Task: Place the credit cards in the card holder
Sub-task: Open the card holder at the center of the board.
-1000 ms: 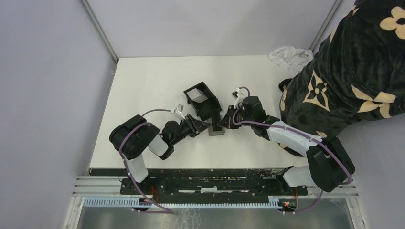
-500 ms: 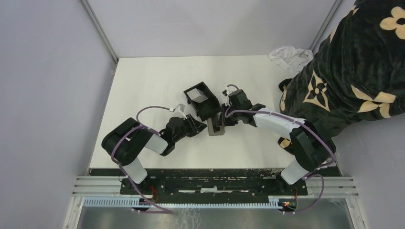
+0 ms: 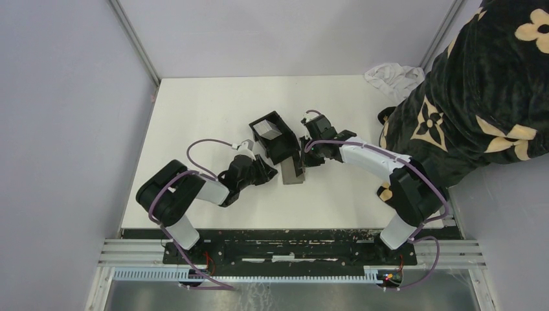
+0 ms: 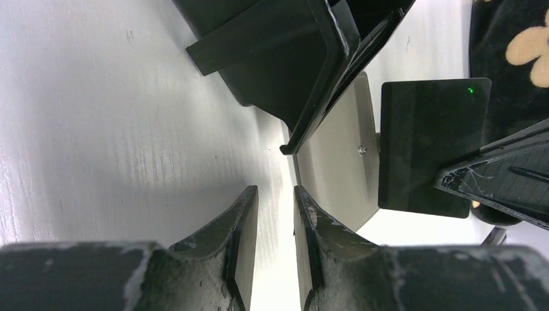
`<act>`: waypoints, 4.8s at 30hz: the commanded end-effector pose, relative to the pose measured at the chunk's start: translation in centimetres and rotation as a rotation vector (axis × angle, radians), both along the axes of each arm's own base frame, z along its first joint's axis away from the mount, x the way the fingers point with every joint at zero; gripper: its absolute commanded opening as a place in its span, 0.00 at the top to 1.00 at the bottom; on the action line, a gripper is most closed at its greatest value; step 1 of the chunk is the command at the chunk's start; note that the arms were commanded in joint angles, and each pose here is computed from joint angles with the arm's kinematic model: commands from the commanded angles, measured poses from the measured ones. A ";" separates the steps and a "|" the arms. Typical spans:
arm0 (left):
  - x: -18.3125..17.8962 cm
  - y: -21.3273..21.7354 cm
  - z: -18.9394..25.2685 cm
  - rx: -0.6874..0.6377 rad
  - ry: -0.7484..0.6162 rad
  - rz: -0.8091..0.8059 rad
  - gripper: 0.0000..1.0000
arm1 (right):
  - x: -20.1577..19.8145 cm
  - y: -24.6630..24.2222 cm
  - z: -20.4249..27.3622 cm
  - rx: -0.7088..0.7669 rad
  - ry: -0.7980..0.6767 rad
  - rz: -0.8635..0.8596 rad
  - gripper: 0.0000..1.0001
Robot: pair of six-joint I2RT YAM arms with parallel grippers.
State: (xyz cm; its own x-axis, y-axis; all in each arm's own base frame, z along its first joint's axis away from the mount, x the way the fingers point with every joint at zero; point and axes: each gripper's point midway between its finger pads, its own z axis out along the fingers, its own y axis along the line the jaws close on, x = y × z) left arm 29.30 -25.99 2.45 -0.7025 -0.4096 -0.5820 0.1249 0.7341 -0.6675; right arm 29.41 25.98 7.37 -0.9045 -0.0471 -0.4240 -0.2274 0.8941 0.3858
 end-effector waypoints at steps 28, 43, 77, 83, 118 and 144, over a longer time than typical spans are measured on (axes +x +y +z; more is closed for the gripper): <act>2.1 -1.0 0.1 0.064 -0.053 -0.036 0.70 | 2.1 -3.3 -1.9 0.050 0.083 -0.069 0.99; 2.1 -1.3 -0.8 0.072 -0.032 -0.051 0.74 | 1.9 -2.3 -2.0 0.219 0.117 -0.080 0.99; 1.3 -0.7 -2.4 0.104 0.004 -0.045 0.80 | 0.9 -2.4 0.1 0.298 0.080 -0.084 0.99; 1.2 -0.8 -2.5 0.106 0.007 -0.048 0.81 | 0.9 -2.7 0.1 0.285 0.079 -0.083 0.99; 1.0 -1.1 -2.9 0.106 0.017 -0.058 0.83 | 0.5 -2.2 -1.7 0.319 0.116 -0.093 0.99; 0.2 -1.5 -3.3 0.110 0.028 -0.075 0.87 | 0.4 -1.6 -0.4 0.371 0.100 -0.094 0.99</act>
State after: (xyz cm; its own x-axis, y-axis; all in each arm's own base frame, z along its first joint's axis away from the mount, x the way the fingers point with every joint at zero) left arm 31.02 -27.90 1.77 -0.7029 -0.3652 -0.6104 0.1714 0.7459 -0.6436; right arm 28.99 23.49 4.84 -0.9521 0.1667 -0.2564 -0.0463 0.7502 0.6596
